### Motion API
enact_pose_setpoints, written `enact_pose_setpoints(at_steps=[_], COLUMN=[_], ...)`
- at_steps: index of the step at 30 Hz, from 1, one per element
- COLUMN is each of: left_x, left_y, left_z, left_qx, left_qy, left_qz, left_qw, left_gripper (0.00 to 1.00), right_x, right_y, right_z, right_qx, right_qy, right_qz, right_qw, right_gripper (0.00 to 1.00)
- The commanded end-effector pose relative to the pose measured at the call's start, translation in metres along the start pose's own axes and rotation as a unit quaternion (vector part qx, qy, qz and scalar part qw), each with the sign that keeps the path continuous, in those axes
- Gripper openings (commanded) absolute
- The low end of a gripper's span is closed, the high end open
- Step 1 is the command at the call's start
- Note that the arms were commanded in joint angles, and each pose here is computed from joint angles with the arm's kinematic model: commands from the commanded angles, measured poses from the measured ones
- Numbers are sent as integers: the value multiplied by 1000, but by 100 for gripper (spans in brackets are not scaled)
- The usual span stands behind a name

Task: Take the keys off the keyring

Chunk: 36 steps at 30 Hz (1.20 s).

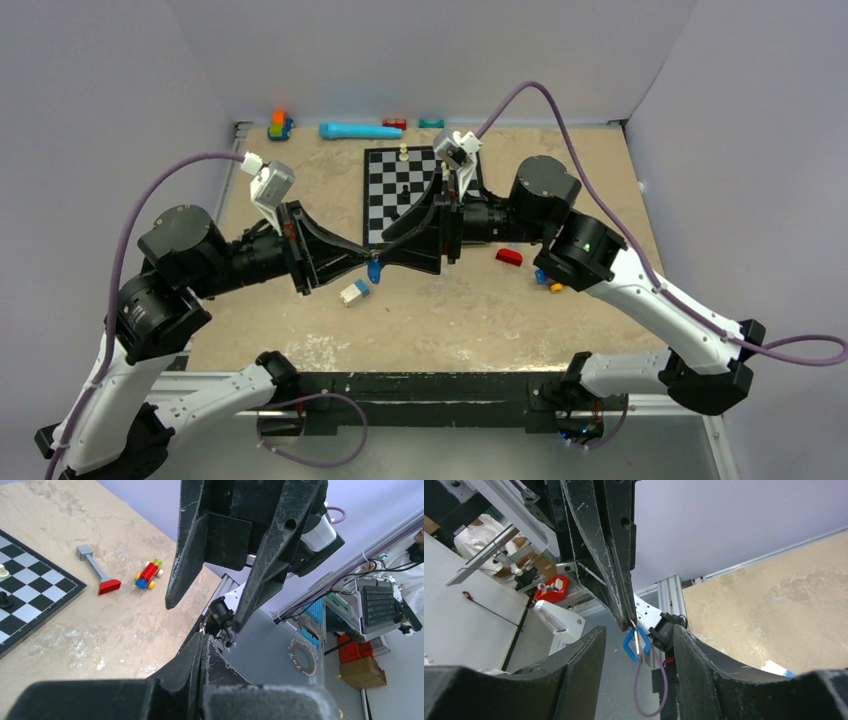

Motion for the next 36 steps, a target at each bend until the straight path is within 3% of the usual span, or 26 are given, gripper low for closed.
enact_pose_setpoints(at_steps=[1, 8, 17, 30, 36], left_x=[9, 14, 17, 17, 17], left_y=[-10, -14, -16, -15, -13], left_z=[5, 5, 6, 5, 6], left_qx=[-26, -40, -43, -38, -32], left_qy=[-35, -58, -67, -69, -69], left_qz=[-6, -5, -6, -8, -11], left_qw=[999, 998, 997, 997, 997], left_gripper=[0, 0, 0, 0, 0], right_x=[19, 12, 13, 15, 17], right_y=[21, 21, 15, 14, 19], right_z=[18, 21, 13, 4, 8], right_qx=[13, 29, 24, 38, 52], right_qy=[-69, -95, -96, -93, -95], right_qz=[15, 1, -7, -10, -1], right_qw=[997, 995, 995, 995, 994], right_gripper=[53, 45, 51, 33, 35])
Point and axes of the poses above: each gripper's point midway between its finger pads, its own z axis back along the fingers, its own y axis along the line the jaws close on, x = y × z, the point moved 7 cm from there along z, back along the fingers, and after that the axes turned 2 degrees about z, right-handed, at the moved point
